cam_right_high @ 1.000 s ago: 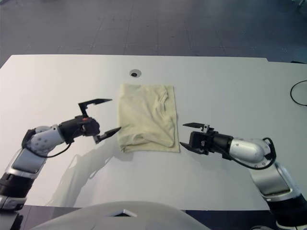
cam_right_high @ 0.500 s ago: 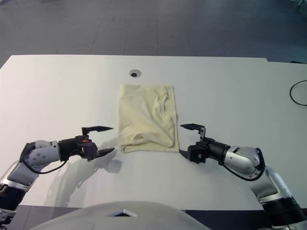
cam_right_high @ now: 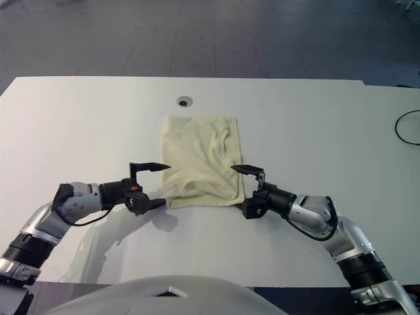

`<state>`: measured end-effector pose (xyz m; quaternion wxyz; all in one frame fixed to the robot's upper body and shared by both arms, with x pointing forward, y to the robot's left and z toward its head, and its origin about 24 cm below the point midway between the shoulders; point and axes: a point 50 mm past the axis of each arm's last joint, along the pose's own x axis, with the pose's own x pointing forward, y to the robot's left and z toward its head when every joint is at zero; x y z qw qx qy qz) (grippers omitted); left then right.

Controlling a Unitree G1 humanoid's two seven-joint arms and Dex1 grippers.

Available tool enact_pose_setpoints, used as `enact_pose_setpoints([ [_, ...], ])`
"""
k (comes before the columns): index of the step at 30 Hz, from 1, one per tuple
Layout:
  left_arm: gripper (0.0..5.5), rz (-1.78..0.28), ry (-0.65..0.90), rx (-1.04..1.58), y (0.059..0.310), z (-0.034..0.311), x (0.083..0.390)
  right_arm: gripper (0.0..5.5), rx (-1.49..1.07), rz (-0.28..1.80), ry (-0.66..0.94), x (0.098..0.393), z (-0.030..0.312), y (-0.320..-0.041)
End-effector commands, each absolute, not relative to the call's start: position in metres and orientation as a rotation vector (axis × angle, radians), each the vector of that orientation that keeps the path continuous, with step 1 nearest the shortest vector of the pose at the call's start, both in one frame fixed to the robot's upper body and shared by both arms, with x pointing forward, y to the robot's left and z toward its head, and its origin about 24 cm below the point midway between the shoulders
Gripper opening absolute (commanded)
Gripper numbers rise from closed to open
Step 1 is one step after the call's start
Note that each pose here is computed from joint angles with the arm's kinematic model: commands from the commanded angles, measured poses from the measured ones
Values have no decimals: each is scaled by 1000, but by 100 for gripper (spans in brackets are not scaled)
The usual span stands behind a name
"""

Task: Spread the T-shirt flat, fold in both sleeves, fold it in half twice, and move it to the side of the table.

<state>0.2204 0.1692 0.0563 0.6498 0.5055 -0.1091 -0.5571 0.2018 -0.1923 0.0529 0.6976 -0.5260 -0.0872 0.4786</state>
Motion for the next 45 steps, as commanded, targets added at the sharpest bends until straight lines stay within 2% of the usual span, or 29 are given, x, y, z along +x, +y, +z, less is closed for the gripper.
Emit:
enact_pose_setpoints([
  [1, 454, -1374, -178, 1184, 172, 39, 211, 509, -1215, 1196, -20, 186, 20, -199],
  [14, 233, -1536, -177, 1210, 170, 26, 205, 288, -1230, 1246, 21, 190, 10, -200],
  [23, 72, -1556, -142, 1228, 171, 18, 209, 127, -1220, 1257, 72, 193, 9, -202],
  [28, 7, -1560, -158, 1197, 174, 25, 209, 40, -1171, 1273, 132, 193, 17, -204],
  [31, 3, -1555, -200, 1164, 179, 40, 210, 3, -1078, 1287, 191, 193, 33, -204],
  [39, 1, -1527, -284, 973, 182, 86, 204, 1, -743, 1444, 321, 180, 84, -183],
  [42, 1, -1556, -236, 901, 184, 100, 192, 1, -695, 1484, 352, 178, 103, -180],
  [45, 1, -1626, -126, 819, 188, 113, 171, 1, -652, 1515, 397, 178, 124, -182],
])
